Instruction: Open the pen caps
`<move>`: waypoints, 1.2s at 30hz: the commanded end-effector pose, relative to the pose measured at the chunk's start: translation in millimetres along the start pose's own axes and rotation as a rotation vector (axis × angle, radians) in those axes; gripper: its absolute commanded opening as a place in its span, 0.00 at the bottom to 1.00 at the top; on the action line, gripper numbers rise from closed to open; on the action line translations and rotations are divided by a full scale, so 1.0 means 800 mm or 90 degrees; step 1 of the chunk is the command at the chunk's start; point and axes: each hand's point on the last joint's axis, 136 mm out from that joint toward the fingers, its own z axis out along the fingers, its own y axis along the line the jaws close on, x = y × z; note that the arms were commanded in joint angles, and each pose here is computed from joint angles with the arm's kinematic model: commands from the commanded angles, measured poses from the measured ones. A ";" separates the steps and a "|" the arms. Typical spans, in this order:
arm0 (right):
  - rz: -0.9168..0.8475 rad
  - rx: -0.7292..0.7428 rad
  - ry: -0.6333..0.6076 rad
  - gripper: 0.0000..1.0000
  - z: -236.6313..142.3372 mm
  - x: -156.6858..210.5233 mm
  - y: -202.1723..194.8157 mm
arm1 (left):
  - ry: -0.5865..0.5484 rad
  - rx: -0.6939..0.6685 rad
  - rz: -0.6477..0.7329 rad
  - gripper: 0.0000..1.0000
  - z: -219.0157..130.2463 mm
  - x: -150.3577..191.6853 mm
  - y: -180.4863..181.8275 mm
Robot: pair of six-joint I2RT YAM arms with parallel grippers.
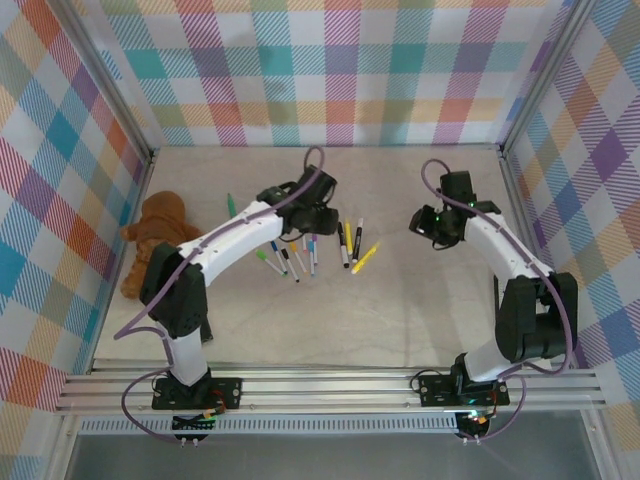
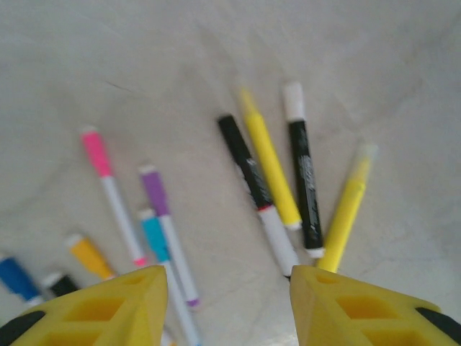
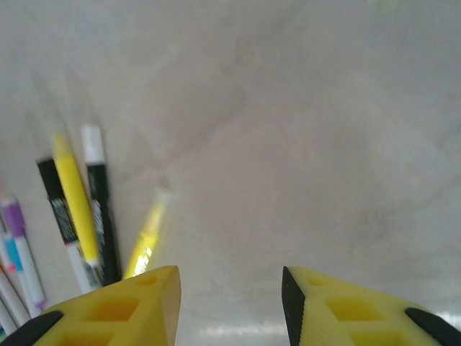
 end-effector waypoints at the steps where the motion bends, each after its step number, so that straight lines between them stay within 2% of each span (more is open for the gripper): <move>1: 0.008 -0.023 -0.001 0.44 -0.009 0.013 0.000 | 0.023 0.046 0.010 0.50 0.020 0.021 -0.040; 13: 0.018 -0.038 0.022 0.43 0.002 0.034 -0.003 | 0.098 0.083 0.048 0.49 0.073 0.064 -0.105; 24: 0.026 -0.048 0.035 0.40 0.012 0.039 -0.002 | 0.143 0.077 0.058 0.45 0.105 0.095 -0.119; 36: 0.031 -0.054 0.039 0.38 0.017 0.043 -0.002 | 0.170 0.040 0.064 0.40 0.125 0.115 -0.107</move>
